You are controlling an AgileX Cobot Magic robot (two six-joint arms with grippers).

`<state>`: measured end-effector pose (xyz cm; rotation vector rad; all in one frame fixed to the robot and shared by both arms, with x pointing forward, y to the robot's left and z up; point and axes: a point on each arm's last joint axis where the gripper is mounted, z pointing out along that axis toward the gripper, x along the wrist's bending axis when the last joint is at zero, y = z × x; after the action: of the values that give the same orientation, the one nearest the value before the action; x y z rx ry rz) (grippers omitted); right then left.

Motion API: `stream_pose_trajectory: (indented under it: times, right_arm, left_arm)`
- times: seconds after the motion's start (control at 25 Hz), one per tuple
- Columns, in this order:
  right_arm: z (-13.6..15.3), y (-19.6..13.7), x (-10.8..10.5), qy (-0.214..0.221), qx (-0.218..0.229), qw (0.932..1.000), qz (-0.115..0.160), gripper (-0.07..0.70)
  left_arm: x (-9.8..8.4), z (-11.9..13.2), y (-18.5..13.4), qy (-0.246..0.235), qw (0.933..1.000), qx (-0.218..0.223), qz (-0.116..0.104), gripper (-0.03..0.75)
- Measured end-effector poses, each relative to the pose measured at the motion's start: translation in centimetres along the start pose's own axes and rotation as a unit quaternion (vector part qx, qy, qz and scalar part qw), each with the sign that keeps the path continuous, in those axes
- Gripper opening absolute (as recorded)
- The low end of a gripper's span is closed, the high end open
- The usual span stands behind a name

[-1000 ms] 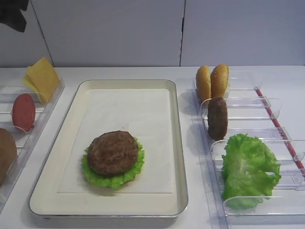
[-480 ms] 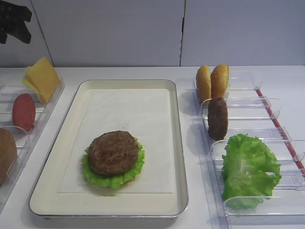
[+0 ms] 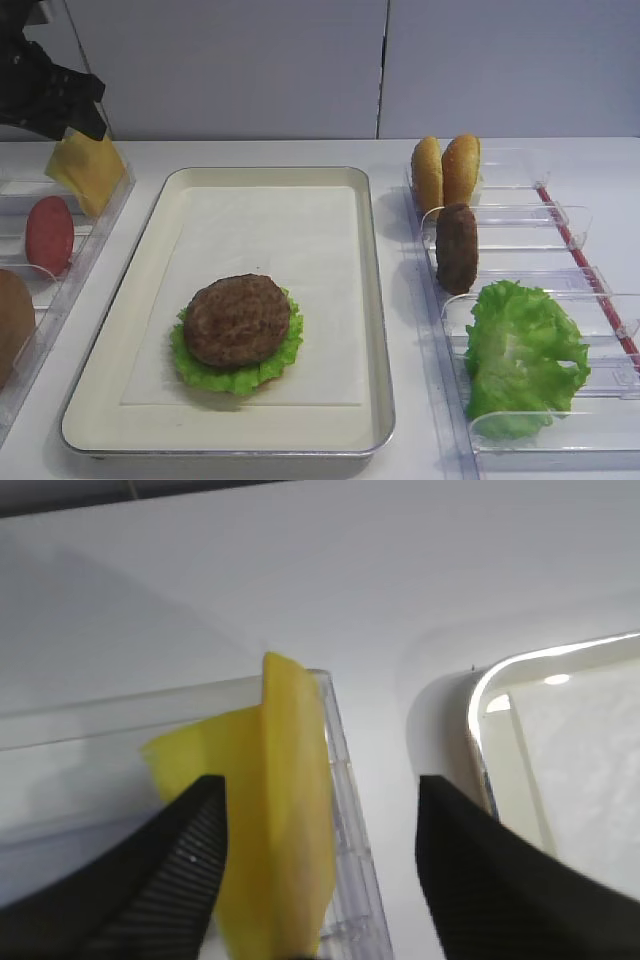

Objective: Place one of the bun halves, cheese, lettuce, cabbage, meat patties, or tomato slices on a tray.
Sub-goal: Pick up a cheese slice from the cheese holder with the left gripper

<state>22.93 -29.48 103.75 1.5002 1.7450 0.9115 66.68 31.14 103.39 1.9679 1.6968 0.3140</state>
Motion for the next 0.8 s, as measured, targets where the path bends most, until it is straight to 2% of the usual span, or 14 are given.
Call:
stream_pose_trajectory:
  times: [0.2, 0.64, 0.8]
  right_arm:
    - [0.0, 0.0, 0.0, 0.000, 0.000, 1.0000, 0.000, 0.693]
    - [0.0, 0.0, 0.0, 0.000, 0.000, 1.0000, 0.000, 0.693]
    - [0.0, 0.0, 0.0, 0.000, 0.000, 1.0000, 0.000, 0.693]
  left_arm:
    - [0.0, 0.6, 0.0, -0.007, 1.0000, -0.001, -0.004, 0.393]
    - [0.0, 0.6, 0.1, -0.009, 0.9999, -0.004, -0.005, 0.241]
    - [0.2, 1.5, -0.2, -0.012, 0.9998, 0.010, -0.008, 0.187]
